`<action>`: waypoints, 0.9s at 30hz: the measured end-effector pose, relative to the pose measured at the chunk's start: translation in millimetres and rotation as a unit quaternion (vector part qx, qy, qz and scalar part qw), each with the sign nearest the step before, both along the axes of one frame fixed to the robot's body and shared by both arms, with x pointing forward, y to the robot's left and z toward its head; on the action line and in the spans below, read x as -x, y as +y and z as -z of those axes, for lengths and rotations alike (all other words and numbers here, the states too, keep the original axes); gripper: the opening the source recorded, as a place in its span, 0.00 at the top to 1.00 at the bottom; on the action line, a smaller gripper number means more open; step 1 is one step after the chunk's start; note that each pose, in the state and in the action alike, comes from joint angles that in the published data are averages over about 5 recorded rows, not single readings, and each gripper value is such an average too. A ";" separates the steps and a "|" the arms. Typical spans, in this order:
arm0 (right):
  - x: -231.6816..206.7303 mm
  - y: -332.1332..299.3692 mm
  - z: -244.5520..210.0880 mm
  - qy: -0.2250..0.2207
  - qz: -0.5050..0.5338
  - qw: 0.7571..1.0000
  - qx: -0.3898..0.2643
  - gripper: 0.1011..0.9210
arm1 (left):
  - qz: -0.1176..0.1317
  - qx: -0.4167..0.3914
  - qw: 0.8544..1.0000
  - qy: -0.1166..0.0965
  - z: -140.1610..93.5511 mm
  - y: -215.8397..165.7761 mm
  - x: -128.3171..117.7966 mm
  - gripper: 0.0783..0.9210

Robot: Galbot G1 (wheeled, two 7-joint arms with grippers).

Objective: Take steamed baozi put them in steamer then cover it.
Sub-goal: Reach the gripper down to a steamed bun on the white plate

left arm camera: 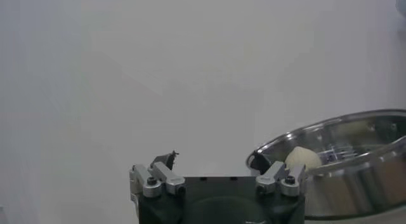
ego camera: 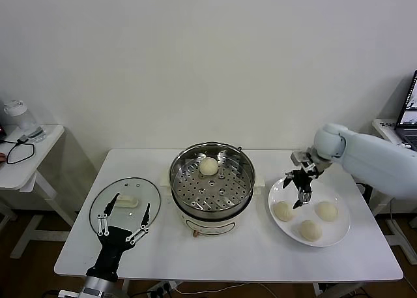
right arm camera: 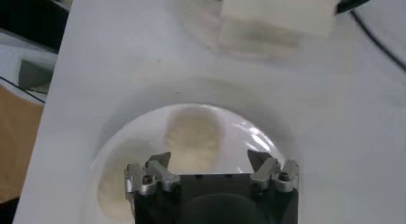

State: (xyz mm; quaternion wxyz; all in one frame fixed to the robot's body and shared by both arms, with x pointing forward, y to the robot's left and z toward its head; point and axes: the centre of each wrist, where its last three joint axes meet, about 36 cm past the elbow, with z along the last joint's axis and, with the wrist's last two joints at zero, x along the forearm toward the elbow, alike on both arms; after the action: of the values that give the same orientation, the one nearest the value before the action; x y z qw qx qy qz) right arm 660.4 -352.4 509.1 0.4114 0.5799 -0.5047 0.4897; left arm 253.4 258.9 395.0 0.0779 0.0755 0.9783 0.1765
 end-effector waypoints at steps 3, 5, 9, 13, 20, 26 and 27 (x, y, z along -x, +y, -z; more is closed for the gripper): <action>2.9 -0.2 10.5 0.001 0.004 1.000 0.001 0.12 | -0.001 -0.001 1.000 0.000 0.0 0.7 -0.1 0.12; 4.2 0.4 16.5 0.001 0.005 1.000 0.002 0.12 | -0.001 -0.001 1.000 -0.001 0.2 1.0 -0.4 0.12; 5.9 2.8 26.5 -0.002 0.006 1.000 0.002 0.12 | -0.002 -0.001 1.000 -0.002 0.2 1.5 -1.2 0.12; 7.2 6.5 34.8 -0.003 0.006 1.000 0.001 0.12 | -0.004 -0.002 1.000 -0.003 -0.1 3.0 -1.8 0.12; 8.8 10.4 41.6 -0.004 0.006 1.000 0.000 0.18 | -0.003 -0.002 1.000 -0.002 0.2 2.7 -0.8 0.12; 11.6 8.5 40.0 -0.006 0.005 1.000 0.003 0.27 | -0.002 -0.002 1.000 -0.002 -0.1 3.1 -0.6 0.12; 11.9 7.9 38.5 -0.007 0.005 1.000 0.003 0.28 | -0.002 -0.003 1.000 -0.002 -0.3 3.2 -0.7 0.12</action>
State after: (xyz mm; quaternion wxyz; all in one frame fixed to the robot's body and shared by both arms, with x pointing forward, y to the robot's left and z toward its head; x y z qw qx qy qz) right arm 648.5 -344.6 470.6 0.4119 0.5730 -0.5089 0.4930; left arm 254.0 262.2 395.4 0.0793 0.0733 0.9778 0.1796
